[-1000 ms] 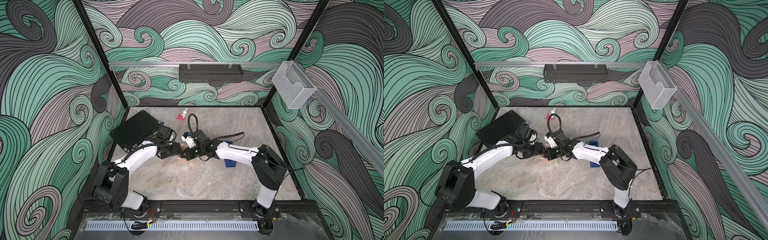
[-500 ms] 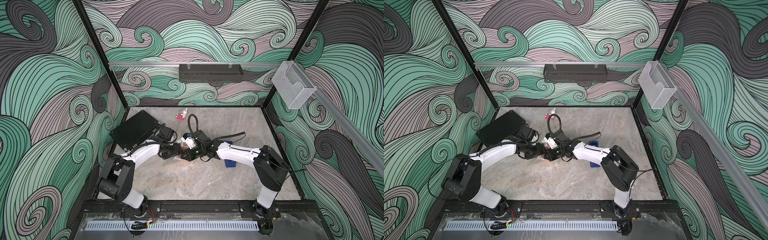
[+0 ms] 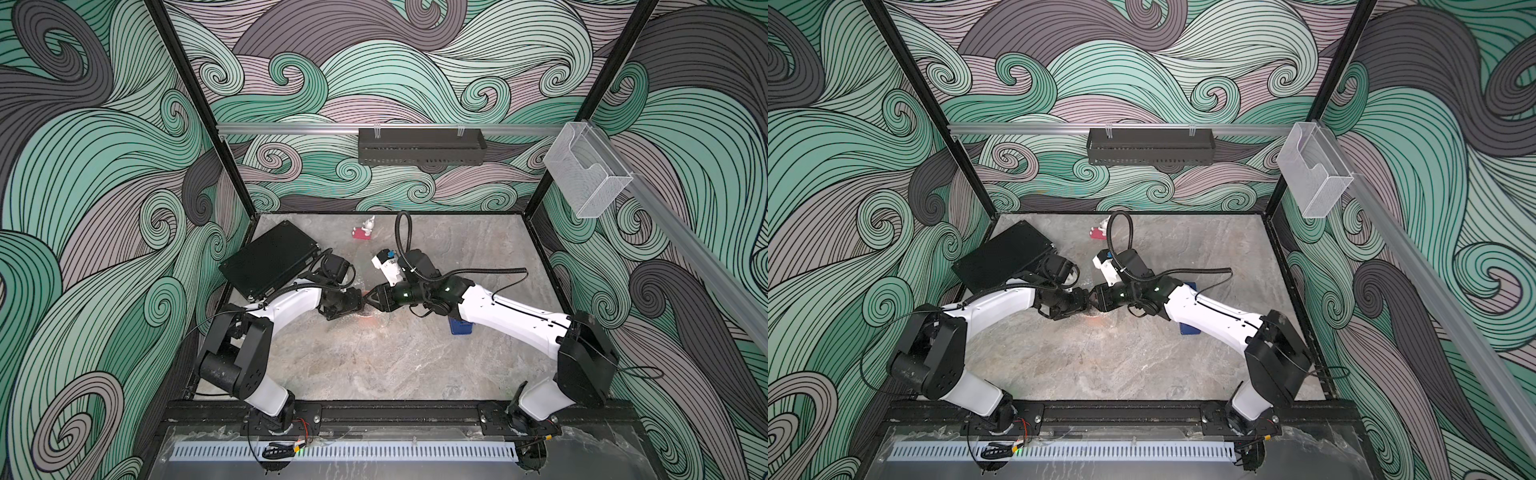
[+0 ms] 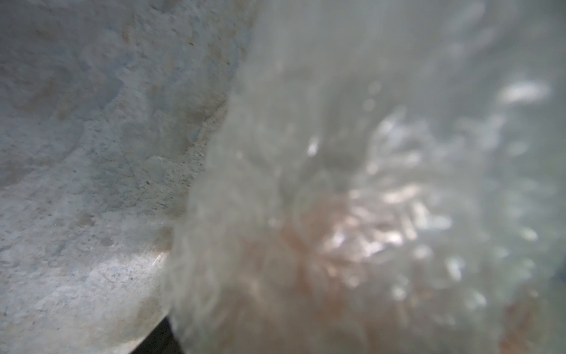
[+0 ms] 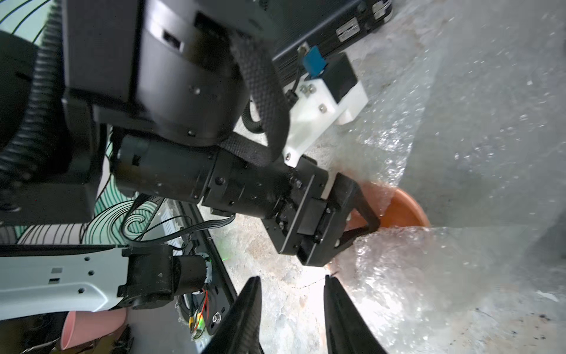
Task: Wrap mugs in bubble wrap
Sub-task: Wrap the mug in bubble wrap.
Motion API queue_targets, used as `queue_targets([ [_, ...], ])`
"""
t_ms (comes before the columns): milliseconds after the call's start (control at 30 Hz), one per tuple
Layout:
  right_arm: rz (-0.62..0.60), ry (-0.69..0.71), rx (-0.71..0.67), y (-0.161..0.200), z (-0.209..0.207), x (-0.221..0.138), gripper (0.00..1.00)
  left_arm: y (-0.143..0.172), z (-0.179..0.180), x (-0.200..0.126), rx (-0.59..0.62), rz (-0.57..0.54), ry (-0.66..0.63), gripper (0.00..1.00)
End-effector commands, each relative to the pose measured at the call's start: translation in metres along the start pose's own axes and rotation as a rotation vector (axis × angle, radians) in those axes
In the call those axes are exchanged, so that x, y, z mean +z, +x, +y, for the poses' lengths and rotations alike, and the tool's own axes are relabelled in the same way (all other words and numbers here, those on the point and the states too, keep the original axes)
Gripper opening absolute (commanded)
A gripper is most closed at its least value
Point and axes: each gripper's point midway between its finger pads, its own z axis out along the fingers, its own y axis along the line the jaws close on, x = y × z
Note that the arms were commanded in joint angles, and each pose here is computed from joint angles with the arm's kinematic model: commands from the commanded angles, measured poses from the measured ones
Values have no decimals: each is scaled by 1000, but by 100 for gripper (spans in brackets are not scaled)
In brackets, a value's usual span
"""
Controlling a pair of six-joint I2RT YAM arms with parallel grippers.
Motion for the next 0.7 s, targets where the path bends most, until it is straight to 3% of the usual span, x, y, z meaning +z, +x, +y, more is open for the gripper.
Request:
queue_targets([
  [0, 41, 154, 95, 18, -47, -3, 35, 3, 2, 0, 11, 14, -22, 75],
  [133, 78, 196, 144, 37, -67, -1, 35, 2, 2, 0, 12, 13, -23, 75],
  [233, 122, 161, 161, 46, -65, 9, 29, 1, 2, 0, 12, 12, -22, 75],
  [467, 173, 114, 154, 46, -53, 34, 16, 0, -2, -6, 20, -2, -10, 75],
  [667, 188, 107, 140, 43, -48, 42, 15, 0, -4, -10, 25, -8, 1, 75],
])
